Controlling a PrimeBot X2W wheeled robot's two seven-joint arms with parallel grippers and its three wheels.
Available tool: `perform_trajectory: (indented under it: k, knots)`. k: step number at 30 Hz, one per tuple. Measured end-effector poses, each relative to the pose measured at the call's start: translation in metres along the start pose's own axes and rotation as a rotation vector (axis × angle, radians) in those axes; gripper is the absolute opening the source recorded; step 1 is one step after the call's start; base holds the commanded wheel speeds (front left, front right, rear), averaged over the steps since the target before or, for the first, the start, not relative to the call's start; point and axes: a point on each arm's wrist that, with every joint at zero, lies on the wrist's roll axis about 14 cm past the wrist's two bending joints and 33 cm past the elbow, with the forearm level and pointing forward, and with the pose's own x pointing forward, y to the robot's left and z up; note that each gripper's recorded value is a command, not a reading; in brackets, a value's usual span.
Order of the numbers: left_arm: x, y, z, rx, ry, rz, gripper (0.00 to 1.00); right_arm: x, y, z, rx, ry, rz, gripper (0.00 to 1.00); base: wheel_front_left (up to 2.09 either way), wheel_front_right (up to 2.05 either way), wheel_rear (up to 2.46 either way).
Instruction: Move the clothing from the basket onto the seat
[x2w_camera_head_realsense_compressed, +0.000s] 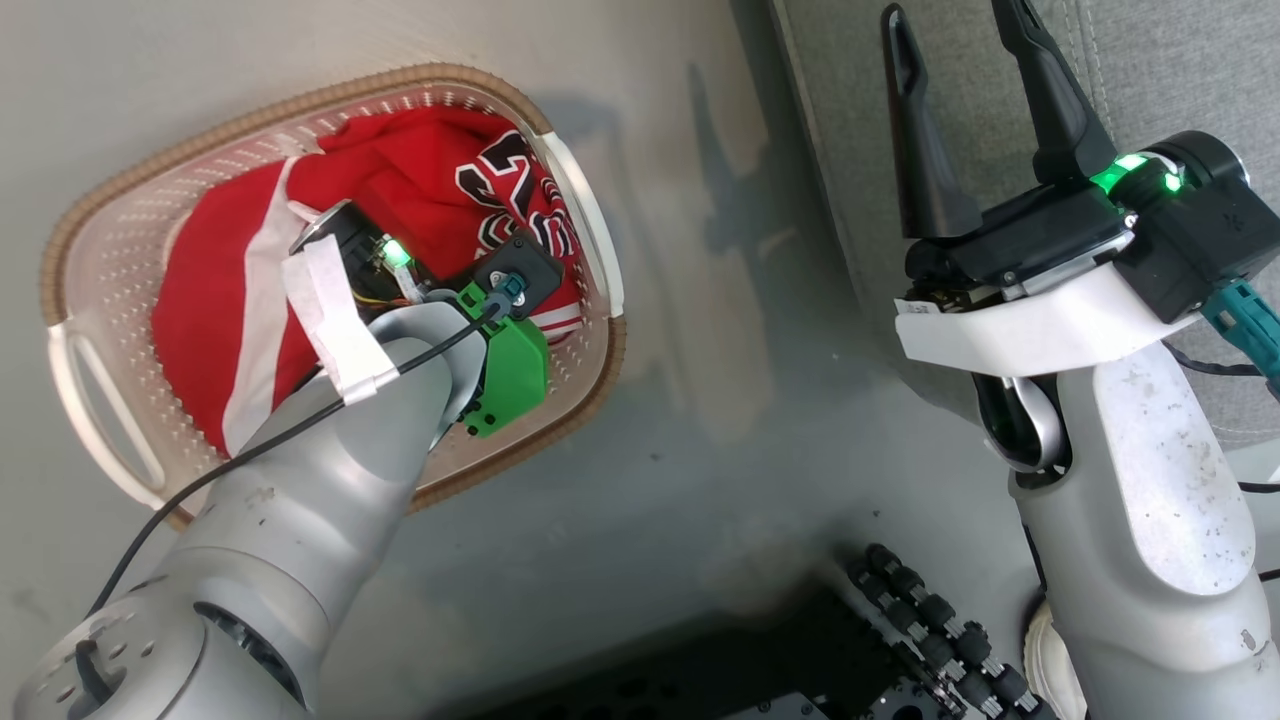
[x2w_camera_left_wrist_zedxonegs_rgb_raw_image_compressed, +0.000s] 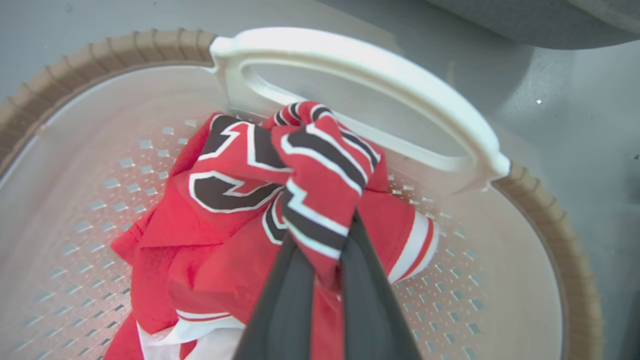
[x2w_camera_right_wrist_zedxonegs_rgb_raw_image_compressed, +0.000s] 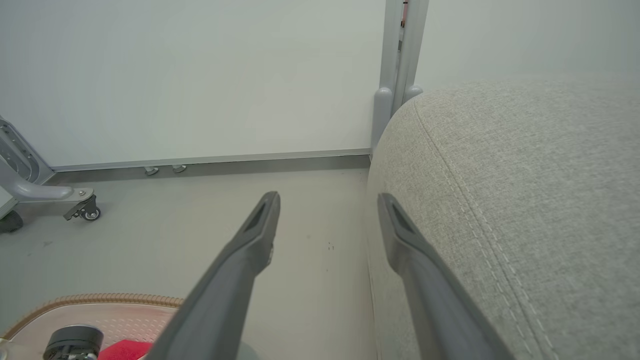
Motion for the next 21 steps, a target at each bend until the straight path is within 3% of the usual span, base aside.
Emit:
perform_trajectory:
  k: [21]
  knots:
    - [-0.084, 0.002, 0.1, -0.118, -0.275, 0.177, 0.0, -0.022, 0.03, 0.061, 0.009, -0.08, 0.04, 1.0, 0.0, 0.0, 0.0]
